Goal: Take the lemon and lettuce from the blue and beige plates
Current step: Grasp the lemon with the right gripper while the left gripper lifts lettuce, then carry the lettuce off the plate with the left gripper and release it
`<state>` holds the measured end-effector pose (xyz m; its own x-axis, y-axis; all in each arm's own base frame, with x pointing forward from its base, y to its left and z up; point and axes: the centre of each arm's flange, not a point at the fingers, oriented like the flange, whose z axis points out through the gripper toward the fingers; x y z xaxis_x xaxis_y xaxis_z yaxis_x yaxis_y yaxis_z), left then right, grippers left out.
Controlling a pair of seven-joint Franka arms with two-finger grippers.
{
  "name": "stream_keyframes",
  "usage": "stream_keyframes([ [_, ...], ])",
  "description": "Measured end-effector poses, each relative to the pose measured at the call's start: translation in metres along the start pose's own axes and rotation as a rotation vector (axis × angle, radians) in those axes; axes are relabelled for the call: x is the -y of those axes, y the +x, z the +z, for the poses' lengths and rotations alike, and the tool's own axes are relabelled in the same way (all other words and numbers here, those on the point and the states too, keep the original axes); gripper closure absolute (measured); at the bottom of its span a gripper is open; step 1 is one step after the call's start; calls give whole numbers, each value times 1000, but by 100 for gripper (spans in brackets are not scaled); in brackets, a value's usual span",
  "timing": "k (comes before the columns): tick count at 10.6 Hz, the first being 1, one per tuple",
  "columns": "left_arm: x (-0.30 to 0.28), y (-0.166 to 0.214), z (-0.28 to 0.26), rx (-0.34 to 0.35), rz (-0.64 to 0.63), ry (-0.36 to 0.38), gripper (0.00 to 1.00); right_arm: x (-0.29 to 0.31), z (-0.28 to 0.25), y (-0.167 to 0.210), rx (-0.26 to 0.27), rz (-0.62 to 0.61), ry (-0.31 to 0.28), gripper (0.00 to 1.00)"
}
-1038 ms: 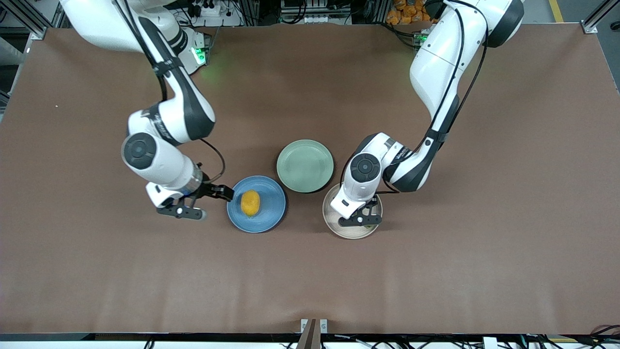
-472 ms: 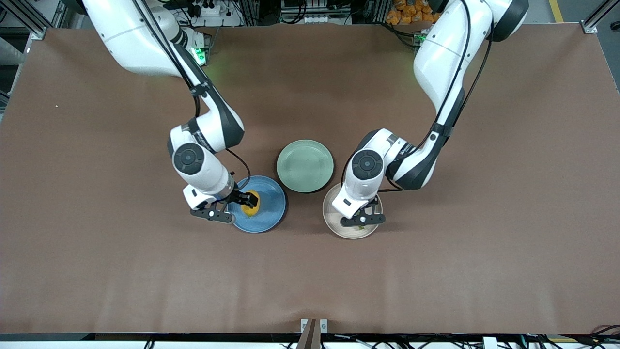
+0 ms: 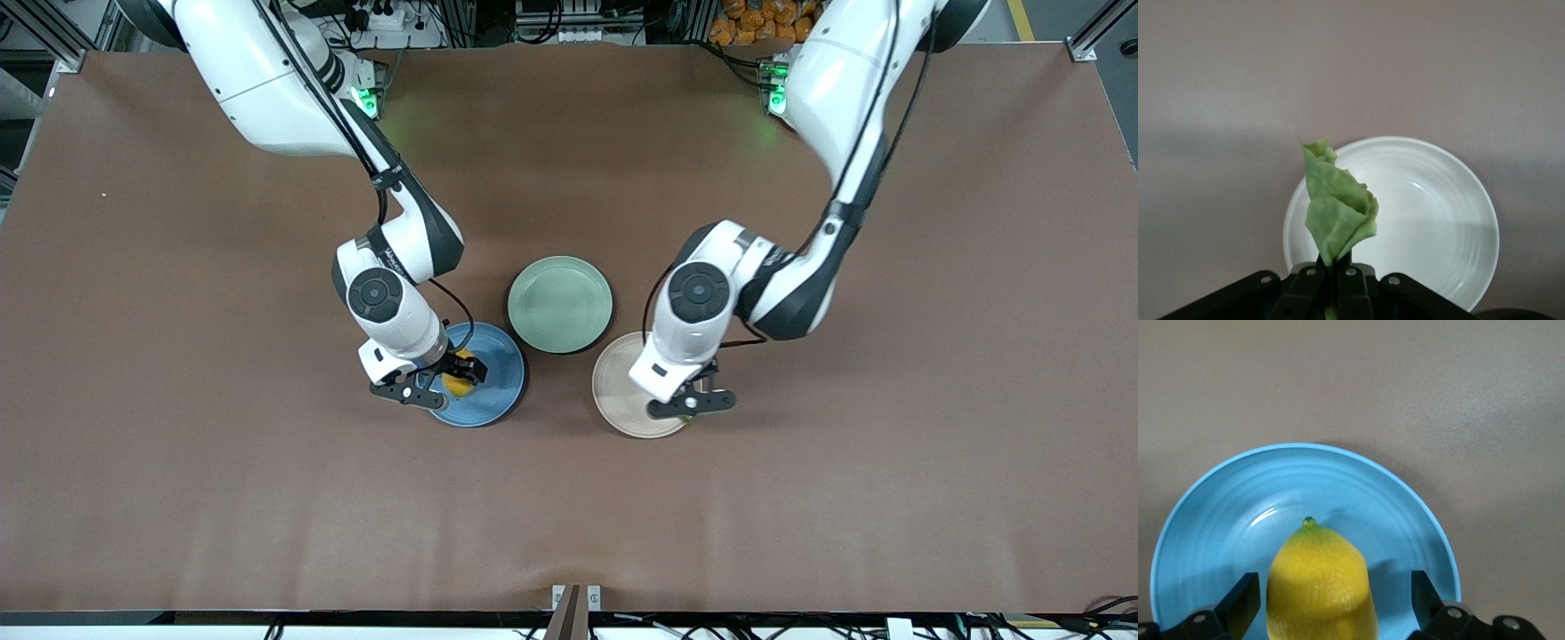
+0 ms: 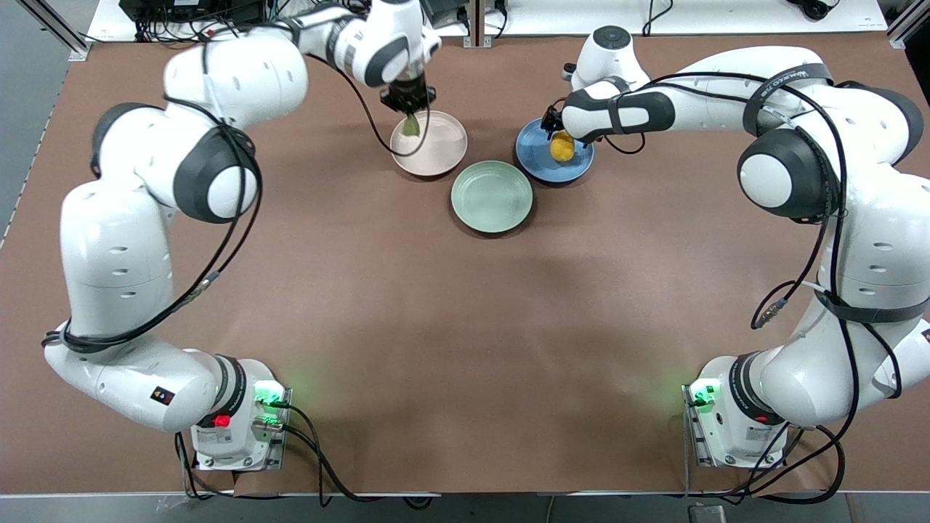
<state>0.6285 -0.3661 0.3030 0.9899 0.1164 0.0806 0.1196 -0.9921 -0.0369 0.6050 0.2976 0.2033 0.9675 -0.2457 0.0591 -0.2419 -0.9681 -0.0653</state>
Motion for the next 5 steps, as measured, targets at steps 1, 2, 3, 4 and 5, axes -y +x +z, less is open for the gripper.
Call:
stream_keyframes([
  [1, 11, 6, -21, -3, -17, 6, 96, 0, 4, -1, -5, -4, -7, 1],
  [2, 21, 10, -35, -1, -27, 13, 96, 0, 6, -2, -5, -4, -10, 4],
  [3, 30, 13, -45, 2, -29, 20, 96, 1, 6, -2, -6, -5, -10, 9],
  [4, 40, 19, -53, 2, -28, 22, 96, 1, 5, -1, -8, -4, -9, 24],
  [5, 51, 25, -58, -1, -22, 22, 96, 2, 4, -1, -9, -1, -8, 39],
])
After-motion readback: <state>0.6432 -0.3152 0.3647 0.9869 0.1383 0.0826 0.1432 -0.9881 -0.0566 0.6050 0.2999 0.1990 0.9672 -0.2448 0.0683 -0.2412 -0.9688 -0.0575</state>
